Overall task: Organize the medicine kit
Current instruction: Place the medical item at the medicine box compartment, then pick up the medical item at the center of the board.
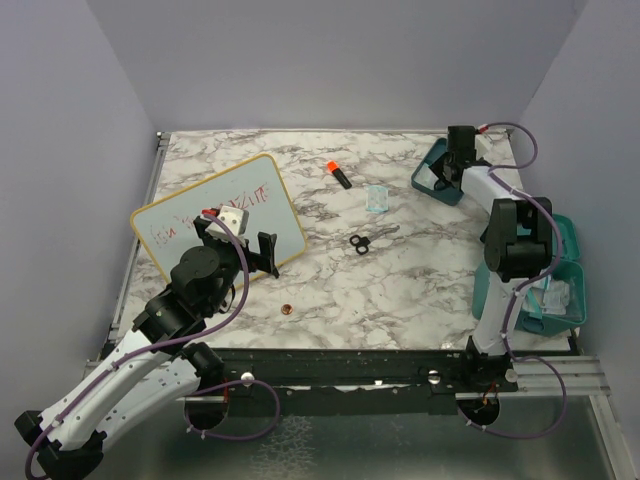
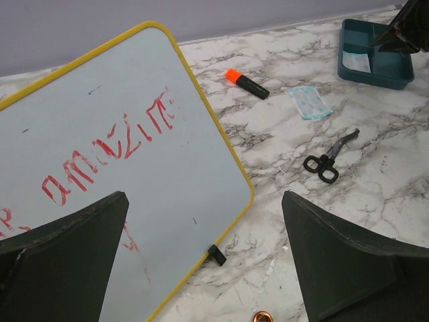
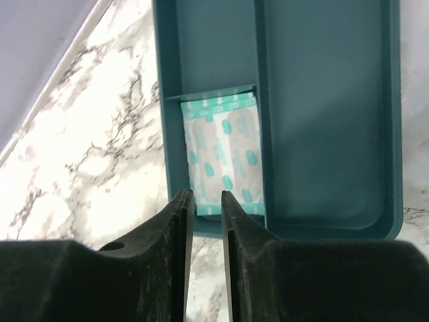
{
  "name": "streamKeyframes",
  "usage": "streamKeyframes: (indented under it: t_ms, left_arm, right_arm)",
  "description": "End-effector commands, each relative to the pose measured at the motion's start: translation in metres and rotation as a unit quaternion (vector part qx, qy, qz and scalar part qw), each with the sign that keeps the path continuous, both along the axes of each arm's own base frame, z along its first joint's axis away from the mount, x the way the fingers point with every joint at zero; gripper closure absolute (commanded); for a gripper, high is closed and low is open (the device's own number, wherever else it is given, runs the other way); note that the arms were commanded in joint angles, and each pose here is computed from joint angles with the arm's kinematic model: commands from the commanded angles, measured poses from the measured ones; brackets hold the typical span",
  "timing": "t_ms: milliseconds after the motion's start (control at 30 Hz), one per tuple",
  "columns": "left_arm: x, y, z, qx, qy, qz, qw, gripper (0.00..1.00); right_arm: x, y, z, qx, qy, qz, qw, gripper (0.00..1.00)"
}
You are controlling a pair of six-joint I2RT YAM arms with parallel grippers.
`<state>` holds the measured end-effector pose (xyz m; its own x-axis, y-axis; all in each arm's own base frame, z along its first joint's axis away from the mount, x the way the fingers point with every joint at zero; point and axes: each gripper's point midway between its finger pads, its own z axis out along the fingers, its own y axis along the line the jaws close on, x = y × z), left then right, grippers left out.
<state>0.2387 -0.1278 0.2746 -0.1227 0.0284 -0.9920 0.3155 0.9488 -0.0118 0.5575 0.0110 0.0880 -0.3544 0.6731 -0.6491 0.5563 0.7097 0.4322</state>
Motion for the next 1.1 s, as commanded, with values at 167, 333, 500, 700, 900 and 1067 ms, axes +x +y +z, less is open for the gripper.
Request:
streamKeyframes:
  t_ms: [167, 333, 500, 700, 900, 1067]
  left_arm:
    - [0.000, -0.003, -0.003, 0.001, 0.000, -0.008, 1.000, 0.01]
    - [0.001, -0.002, -0.003, 0.002, -0.001, -0.005, 1.000, 0.01]
    - [0.001, -0.002, -0.004, 0.003, 0.000, -0.004, 1.000, 0.01]
    - [0.002, -0.004, -0.006, 0.005, 0.004, -0.007, 1.000, 0.01]
    - [0.002, -0.004, -0.006, 0.006, 0.004, -0.008, 1.000, 0.01]
    - [0.002, -0.004, -0.006, 0.005, 0.003, -0.006, 1.000, 0.01]
  right_arm:
    - [-0.018, 0.031, 0.039, 0.024, -0.002, 0.116, 0.993, 0.71]
    - [-0.038, 0.063, 0.038, 0.068, -0.022, 0.170, 0.983, 0.70]
    - [-0.059, 0.089, 0.012, 0.113, 0.021, 0.176, 0.978, 0.68]
    - [-0.078, 0.123, -0.021, 0.144, 0.058, 0.189, 0.970, 0.68]
    - [-0.086, 0.139, -0.041, 0.155, 0.081, 0.188, 0.966, 0.67]
    - [-0.090, 0.144, -0.050, 0.157, 0.095, 0.177, 0.967, 0.65]
